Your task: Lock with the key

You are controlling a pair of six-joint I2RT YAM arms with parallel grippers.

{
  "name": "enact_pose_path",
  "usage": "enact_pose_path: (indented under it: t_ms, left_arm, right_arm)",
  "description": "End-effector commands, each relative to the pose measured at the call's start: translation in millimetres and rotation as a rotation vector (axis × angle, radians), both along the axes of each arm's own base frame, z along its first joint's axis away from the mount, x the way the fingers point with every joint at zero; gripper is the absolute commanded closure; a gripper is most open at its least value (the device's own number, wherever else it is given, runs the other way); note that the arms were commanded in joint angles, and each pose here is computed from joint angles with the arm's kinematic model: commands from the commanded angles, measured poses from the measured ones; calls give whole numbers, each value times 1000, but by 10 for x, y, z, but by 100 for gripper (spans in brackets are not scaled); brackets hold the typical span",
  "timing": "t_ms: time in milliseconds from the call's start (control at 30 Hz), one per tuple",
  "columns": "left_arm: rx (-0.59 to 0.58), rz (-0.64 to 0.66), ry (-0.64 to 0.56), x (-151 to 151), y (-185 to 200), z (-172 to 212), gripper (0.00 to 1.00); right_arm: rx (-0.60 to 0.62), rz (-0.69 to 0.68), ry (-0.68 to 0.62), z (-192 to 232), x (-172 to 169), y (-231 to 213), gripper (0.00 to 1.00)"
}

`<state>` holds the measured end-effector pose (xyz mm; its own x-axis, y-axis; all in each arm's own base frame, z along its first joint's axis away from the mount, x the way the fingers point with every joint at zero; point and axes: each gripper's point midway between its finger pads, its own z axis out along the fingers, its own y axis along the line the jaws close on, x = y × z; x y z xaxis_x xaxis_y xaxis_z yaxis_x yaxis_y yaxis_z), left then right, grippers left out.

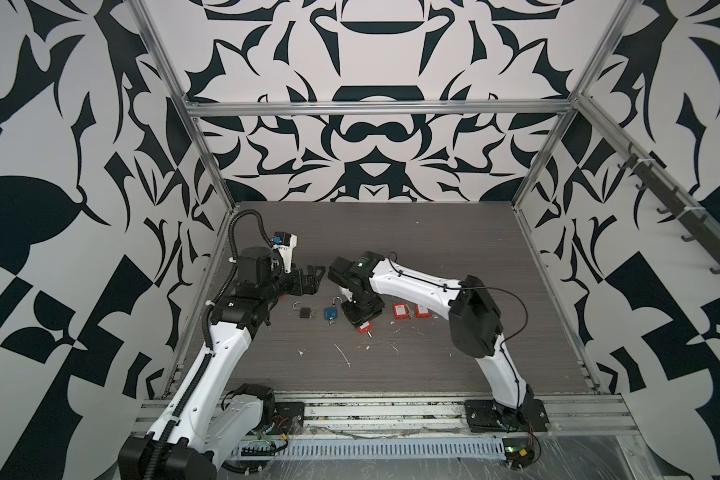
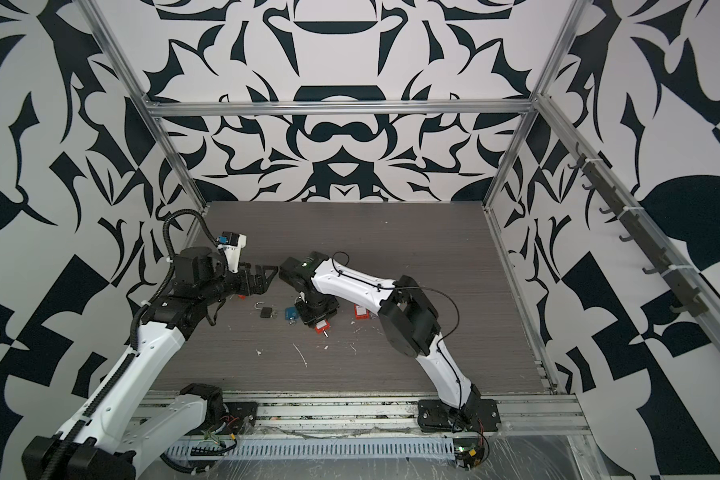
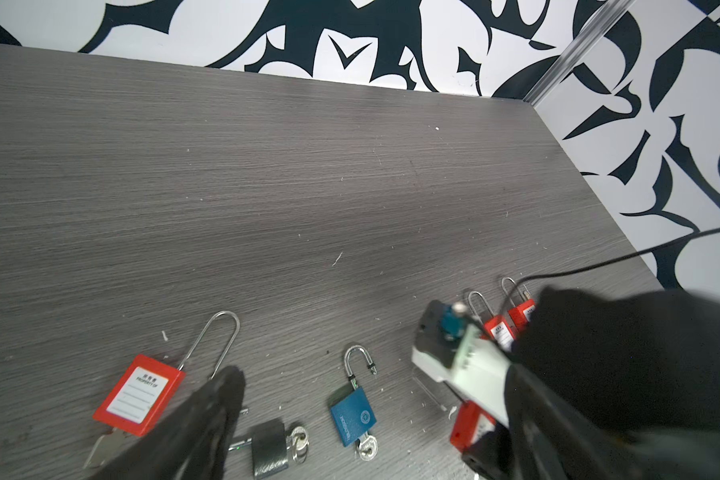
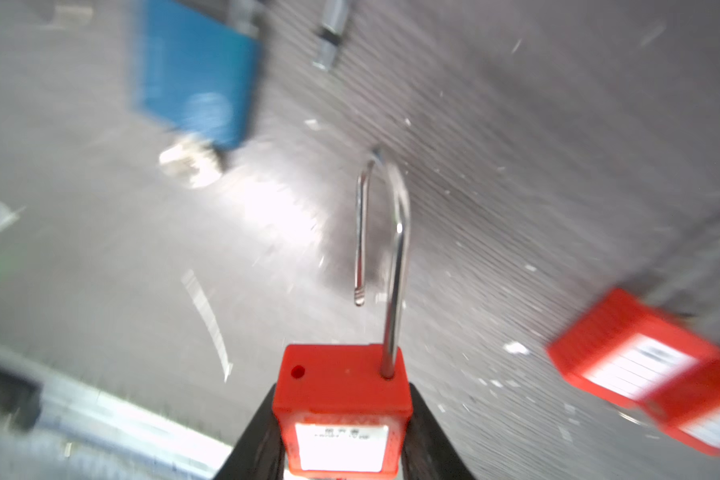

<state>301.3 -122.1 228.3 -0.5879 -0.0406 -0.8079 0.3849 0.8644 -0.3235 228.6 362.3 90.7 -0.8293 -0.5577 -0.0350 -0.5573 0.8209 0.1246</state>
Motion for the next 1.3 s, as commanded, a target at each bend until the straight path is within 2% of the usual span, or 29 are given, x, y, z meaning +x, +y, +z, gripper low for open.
enact_pose_path:
  t_ms: [0, 200, 267, 400, 500, 633, 767, 933, 1267]
  left_arm:
    - [-28, -38, 17, -25, -64, -57, 0]
    - [-47, -145, -22, -89, -202, -91, 3]
    - [-67, -213, -47, -153, -292, -78, 7]
    - [-133, -393, -85, -313, -517, -54, 14]
    - [-171, -534, -122, -454, -690, -68, 28]
    - [-129, -760, -241, -772, -952, -72, 30]
    - [-93, -951, -396, -1073, -1139, -62, 30]
    - [-88, -1030, -447, -1141, -1264, -49, 37]
    - [-47, -1094, -481, -1150, -1493, -130, 55]
  right_arm:
    - [63, 159, -83, 363, 80, -214, 70]
    - [125, 343, -206, 673, 166, -527, 70]
    - [142, 429, -262, 758, 145, -602, 70]
    - [180, 595, -357, 896, 24, -721, 71]
    - [203, 689, -416, 989, -79, -818, 72]
    - [216, 795, -435, 1004, -234, -923, 72]
    - [250, 820, -437, 1049, -310, -924, 73]
    - [318, 865, -428, 1089, -425, -864, 74]
    - [335, 882, -427, 1100, -461, -827, 75]
